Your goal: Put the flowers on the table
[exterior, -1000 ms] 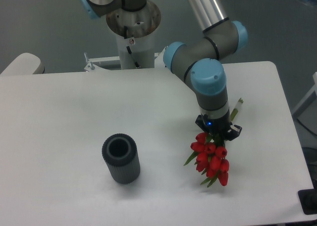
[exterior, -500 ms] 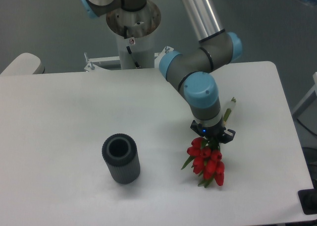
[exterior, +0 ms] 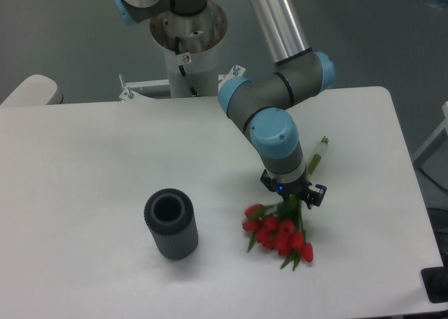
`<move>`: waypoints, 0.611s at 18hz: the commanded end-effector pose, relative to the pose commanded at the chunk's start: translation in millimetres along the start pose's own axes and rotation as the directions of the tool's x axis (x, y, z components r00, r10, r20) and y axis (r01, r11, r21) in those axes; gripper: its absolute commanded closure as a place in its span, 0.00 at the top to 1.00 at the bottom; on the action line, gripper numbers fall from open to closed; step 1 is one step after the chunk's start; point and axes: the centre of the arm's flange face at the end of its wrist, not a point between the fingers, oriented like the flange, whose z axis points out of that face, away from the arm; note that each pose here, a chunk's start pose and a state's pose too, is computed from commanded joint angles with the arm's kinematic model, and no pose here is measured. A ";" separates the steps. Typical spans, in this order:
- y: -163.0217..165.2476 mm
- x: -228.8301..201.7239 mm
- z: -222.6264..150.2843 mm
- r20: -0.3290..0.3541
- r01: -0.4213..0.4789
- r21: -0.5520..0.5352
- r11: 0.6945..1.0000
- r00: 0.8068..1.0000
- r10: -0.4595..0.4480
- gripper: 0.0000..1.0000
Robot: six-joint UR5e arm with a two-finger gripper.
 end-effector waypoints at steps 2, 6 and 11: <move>-2.0 -11.5 -22.6 0.037 0.007 0.024 1.000 0.999 -0.008 1.00; -10.8 -37.6 -64.8 0.104 0.074 0.087 0.994 0.991 -0.082 1.00; -18.5 -59.2 -100.6 0.114 0.082 0.129 0.988 0.989 -0.097 1.00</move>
